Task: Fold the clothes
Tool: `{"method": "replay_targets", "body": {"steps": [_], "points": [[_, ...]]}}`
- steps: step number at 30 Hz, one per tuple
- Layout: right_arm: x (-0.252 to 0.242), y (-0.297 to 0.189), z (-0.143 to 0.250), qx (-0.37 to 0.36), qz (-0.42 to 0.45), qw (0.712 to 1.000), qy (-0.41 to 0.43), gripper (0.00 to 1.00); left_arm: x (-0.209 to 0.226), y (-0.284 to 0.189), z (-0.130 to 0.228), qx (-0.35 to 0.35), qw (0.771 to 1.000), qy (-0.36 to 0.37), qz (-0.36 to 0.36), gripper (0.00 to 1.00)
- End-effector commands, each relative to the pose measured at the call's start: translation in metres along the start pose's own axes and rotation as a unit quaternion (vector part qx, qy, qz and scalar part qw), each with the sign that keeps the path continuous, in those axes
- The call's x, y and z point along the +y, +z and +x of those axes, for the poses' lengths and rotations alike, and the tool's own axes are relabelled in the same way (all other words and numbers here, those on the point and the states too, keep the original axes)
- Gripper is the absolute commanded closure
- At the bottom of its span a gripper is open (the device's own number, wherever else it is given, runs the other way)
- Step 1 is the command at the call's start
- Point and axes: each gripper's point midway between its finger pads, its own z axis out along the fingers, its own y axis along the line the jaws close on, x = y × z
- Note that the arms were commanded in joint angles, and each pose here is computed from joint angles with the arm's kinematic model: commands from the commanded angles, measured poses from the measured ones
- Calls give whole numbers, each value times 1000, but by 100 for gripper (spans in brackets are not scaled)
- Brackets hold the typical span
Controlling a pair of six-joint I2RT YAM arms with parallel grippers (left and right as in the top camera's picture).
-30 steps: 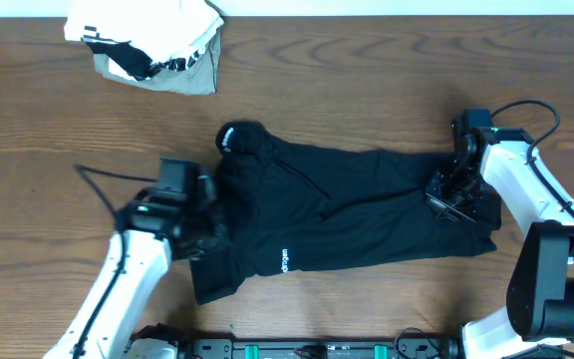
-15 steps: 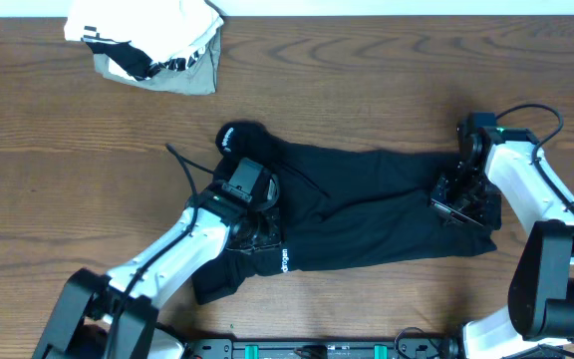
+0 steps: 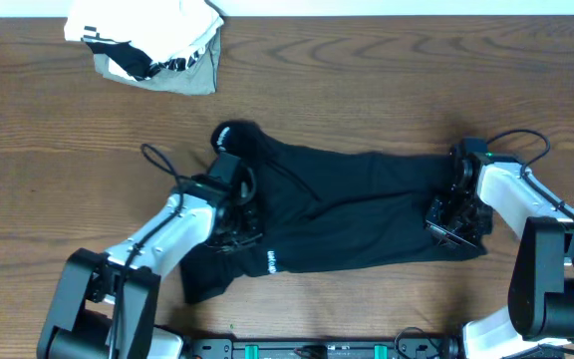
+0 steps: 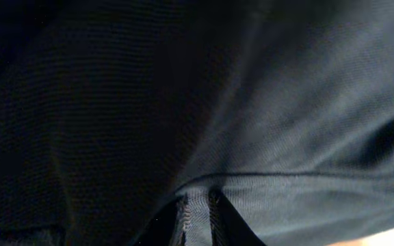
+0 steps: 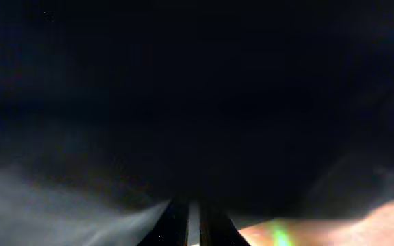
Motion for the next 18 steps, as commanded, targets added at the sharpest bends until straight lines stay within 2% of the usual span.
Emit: {"method": "replay_targets", "body": {"steps": [1,11,18], "points": [[-2,2,-5,-6,-1,1000,12,92,30,-3,-12,-11,999,-8,-43,85],[-10,1,-21,-29,-3,999,33,89,60,-13,-21,-17,997,-35,-66,85],[-13,0,-21,-27,-2,999,37,90,64,-14,-17,-7,997,-24,-70,85]]}}
